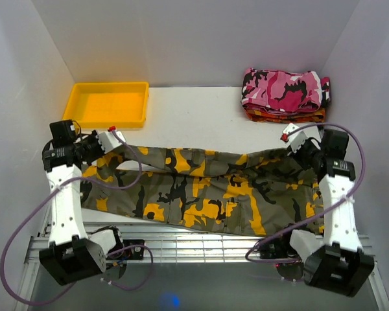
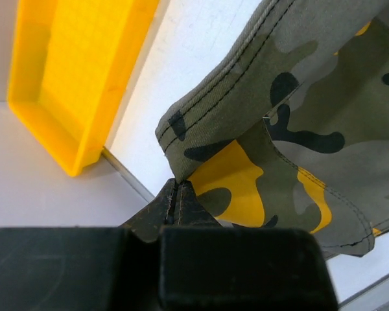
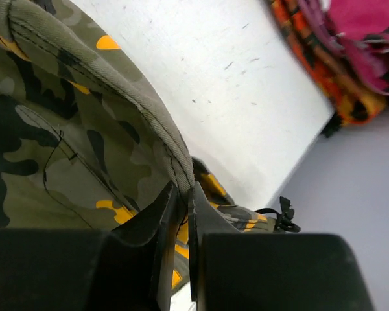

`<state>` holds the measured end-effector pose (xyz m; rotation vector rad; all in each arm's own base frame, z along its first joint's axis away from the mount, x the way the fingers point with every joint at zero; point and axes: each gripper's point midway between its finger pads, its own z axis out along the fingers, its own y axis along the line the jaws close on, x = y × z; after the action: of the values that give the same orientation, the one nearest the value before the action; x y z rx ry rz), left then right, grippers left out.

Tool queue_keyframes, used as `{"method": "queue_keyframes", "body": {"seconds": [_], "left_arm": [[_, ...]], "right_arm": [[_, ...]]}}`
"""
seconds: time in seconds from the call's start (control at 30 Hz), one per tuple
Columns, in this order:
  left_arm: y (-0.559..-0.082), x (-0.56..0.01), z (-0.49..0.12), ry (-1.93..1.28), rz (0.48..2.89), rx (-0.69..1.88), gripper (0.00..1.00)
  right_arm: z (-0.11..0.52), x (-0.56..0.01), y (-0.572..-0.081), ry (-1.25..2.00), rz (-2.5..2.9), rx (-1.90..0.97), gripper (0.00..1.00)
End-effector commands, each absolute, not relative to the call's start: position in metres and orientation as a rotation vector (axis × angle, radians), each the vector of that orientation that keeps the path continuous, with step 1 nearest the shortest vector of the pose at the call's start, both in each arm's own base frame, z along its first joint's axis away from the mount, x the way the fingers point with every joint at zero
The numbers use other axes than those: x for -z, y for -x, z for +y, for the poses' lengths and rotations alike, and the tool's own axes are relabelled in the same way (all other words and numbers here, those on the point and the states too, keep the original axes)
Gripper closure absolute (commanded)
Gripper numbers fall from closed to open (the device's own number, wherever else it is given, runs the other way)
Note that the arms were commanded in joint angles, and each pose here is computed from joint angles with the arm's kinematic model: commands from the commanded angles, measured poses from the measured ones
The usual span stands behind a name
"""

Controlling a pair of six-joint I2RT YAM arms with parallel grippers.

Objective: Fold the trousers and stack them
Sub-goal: Flatten the trousers out

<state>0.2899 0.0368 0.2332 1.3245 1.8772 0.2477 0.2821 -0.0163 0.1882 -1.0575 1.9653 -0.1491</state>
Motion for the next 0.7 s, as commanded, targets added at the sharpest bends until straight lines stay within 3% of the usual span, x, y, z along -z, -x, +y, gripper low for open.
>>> {"method": "queue_keyframes", "body": {"seconds": [0.0, 0.23, 0.27, 0.33, 0.4, 0.43, 0.47, 0.53, 0.57, 0.67], "left_arm": [[-0.333, -0.214, 0.058, -1.308, 1.94, -0.269, 1.0], [-0.447, -0.159, 0.041, -1.201, 2.024, -0.055, 1.0], [-0.472, -0.169, 0.042, -1.17, 1.981, -0.088, 0.88], [-0.49, -0.135, 0.046, -1.15, 2.051, -0.053, 0.73], [-0.502, -0.133, 0.052, -1.119, 2.055, -0.095, 0.29], [-0.506, -0.14, 0.059, -1.071, 2.053, -0.134, 0.13], [-0.504, -0.146, 0.06, -1.046, 2.048, -0.136, 0.02], [-0.495, -0.168, 0.066, -0.954, 2.033, -0.152, 0.02], [-0.488, -0.172, 0.067, -0.872, 2.057, -0.119, 0.02], [-0.464, -0.178, 0.078, -0.723, 2.106, -0.084, 0.02]], "right_arm": [[-0.025, -0.175, -0.321, 0.997, 2.045, 0.083, 0.92], [-0.046, -0.129, -0.416, 0.862, 2.292, -0.021, 0.92], [-0.048, -0.126, -0.427, 0.843, 2.305, -0.02, 0.92], [-0.045, -0.107, -0.443, 0.831, 2.361, -0.049, 0.92], [-0.048, -0.107, -0.454, 0.833, 2.392, -0.01, 0.89], [-0.046, -0.094, -0.455, 0.851, 2.435, 0.012, 0.82], [-0.045, -0.093, -0.456, 0.854, 2.45, 0.027, 0.65], [-0.043, -0.092, -0.453, 0.832, 2.468, 0.032, 0.49], [-0.043, -0.094, -0.453, 0.822, 2.466, 0.034, 0.34], [-0.042, -0.116, -0.452, 0.792, 2.431, 0.049, 0.31]]}}
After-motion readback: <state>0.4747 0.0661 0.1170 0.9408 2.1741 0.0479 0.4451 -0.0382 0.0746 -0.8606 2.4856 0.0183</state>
